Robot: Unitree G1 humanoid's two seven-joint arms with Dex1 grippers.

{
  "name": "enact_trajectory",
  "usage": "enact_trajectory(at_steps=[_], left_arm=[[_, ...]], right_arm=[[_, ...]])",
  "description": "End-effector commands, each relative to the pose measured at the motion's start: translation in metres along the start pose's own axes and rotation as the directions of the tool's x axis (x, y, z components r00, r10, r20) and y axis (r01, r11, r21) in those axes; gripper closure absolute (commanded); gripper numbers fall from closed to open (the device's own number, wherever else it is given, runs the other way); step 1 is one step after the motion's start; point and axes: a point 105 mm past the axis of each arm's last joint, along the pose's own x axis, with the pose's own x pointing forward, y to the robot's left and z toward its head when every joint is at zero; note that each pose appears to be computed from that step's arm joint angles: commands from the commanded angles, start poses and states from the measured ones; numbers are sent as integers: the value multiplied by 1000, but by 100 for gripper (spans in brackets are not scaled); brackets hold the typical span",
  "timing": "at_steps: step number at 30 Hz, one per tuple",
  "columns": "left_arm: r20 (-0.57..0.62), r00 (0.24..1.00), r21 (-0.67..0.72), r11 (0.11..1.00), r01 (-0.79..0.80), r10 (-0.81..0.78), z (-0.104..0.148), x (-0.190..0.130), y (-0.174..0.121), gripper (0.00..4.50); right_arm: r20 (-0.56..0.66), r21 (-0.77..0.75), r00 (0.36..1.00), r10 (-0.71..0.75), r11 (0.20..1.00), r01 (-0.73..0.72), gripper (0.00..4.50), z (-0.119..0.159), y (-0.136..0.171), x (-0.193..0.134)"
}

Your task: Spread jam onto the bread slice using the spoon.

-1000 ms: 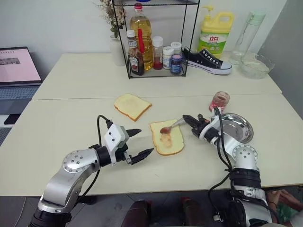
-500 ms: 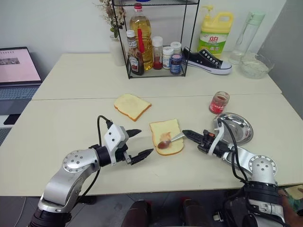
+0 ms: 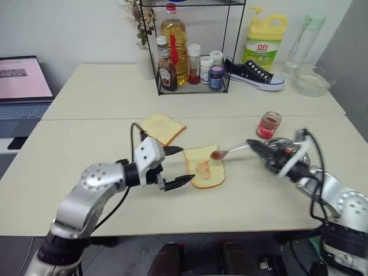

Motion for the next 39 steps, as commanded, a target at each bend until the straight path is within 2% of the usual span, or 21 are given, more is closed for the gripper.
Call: enact_trajectory(at_steps=[1,6,9,11,15,23,26,31,36,37,39], left_arm=[[-32,991,76,989,130,-128,3,13,-4,0],[27,976,123,970,212,-217,22,56,11,0],[52,964,136,958,253,-262,31,75,11,0],[54,962,142,955,259,-269,33,81,13,0],[42,953,135,947,291,-299,30,103,17,0],[43,952,120,948,295,-302,23,111,18,0],[44,956,122,951,284,-291,23,110,20,0],[41,959,119,954,274,-281,21,106,24,0],[44,966,134,960,246,-254,23,99,32,0],[45,968,135,961,240,-248,23,97,35,0],[40,973,134,966,221,-229,24,88,42,0]], right_arm=[[145,-36,988,-61,997,67,445,29,6,-25],[321,-54,910,-263,954,295,445,66,-22,-67],[367,-38,870,-330,929,369,445,80,-39,-83],[363,-50,869,-335,925,377,445,82,-44,-86],[348,-46,842,-411,890,454,445,92,-78,-85],[287,-16,842,-457,876,482,445,87,-112,-79],[289,-7,832,-474,868,497,380,87,-117,-83],[318,-2,819,-477,864,504,201,96,-115,-95],[358,-50,816,-455,863,503,15,109,-100,-108],[360,-68,815,-455,858,509,2,110,-97,-111],[345,-194,821,-455,821,537,2,113,-86,-115]])
